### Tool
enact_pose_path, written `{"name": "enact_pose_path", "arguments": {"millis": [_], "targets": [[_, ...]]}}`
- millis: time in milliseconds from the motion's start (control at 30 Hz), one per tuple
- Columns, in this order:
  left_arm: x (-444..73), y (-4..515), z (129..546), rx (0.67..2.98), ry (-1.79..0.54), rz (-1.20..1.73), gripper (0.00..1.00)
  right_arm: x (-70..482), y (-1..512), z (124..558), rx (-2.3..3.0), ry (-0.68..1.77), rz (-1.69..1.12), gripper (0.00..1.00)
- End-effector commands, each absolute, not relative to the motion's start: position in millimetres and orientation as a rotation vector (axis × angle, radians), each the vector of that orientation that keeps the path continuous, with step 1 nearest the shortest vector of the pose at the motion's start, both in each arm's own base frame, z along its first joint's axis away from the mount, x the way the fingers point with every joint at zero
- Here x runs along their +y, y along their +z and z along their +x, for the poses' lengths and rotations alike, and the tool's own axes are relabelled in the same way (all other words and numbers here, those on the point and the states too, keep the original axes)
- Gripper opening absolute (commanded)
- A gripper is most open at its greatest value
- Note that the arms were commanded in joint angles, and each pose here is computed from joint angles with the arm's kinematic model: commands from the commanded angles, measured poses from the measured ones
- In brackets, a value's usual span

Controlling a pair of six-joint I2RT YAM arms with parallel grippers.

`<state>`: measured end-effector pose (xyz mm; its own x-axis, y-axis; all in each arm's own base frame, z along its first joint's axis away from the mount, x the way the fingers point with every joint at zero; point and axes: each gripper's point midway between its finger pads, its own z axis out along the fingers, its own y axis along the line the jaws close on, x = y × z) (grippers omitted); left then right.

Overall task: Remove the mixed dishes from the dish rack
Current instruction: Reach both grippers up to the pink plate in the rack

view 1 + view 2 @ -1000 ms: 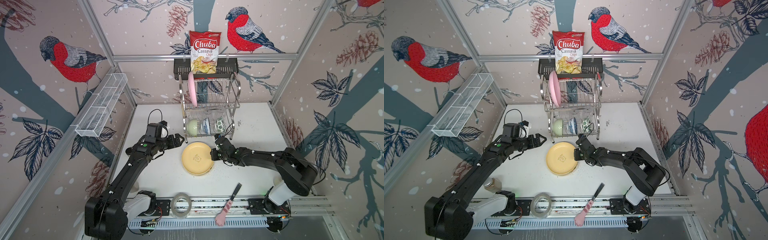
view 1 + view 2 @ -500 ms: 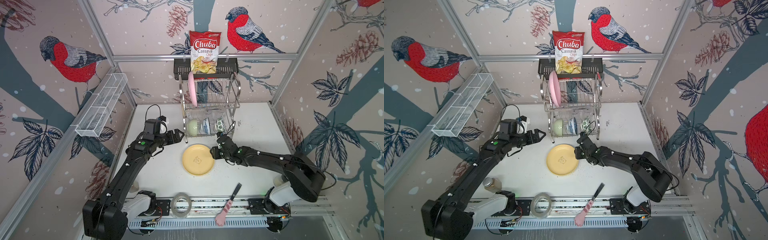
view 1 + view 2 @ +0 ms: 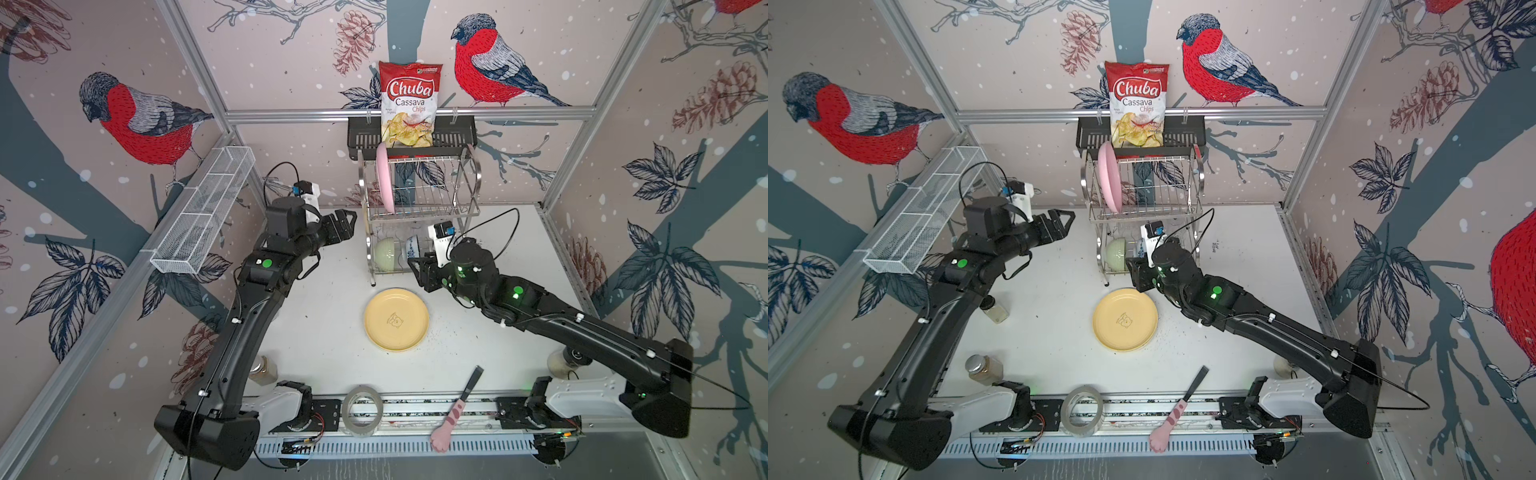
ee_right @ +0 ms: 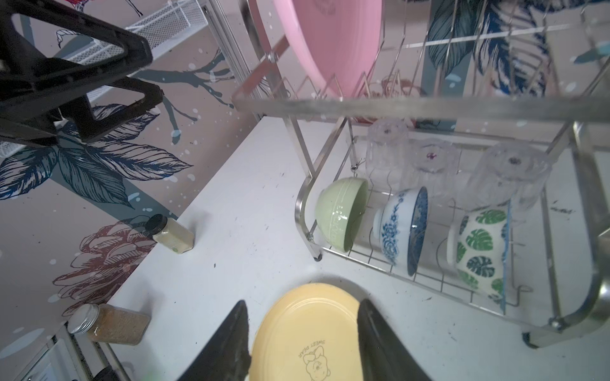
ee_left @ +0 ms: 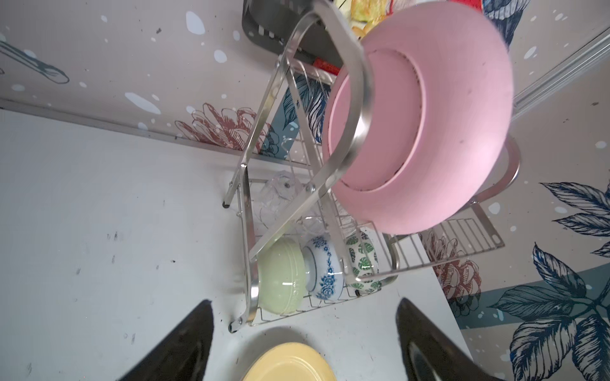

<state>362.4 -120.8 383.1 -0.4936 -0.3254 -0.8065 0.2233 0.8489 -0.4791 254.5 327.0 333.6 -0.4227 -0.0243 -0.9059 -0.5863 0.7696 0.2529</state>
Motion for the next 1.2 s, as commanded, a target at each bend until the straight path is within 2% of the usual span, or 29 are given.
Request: {"name": "enact_pose_path", "arguments": {"millis": [0, 167, 400, 533, 833, 1000, 1167], "targets": [[-119, 403, 377, 1.933, -0.625, -0.065, 0.86, 332, 362, 263, 1.838, 0.631, -0.501, 0.55], [-124, 409, 397, 1.938, -0.624, -0.057, 0.83, 354, 397, 280, 1.759, 0.648, -0.534, 0.56], [-129, 411, 420, 1.951, -0.608, -0.039, 0.78, 370, 426, 331, 1.720, 0.665, -0.509, 0.56], [-133, 409, 432, 1.961, -0.608, -0.027, 0.76, 382, 432, 351, 1.716, 0.687, -0.522, 0.56], [-146, 398, 458, 1.998, -0.641, 0.001, 0.61, 401, 431, 392, 1.722, 0.684, -0.520, 0.56], [-147, 393, 464, 2.003, -0.637, 0.004, 0.48, 414, 424, 409, 1.721, 0.707, -0.547, 0.47], [-149, 395, 467, 1.996, -0.643, 0.009, 0.33, 428, 417, 416, 1.729, 0.723, -0.578, 0.31]]}}
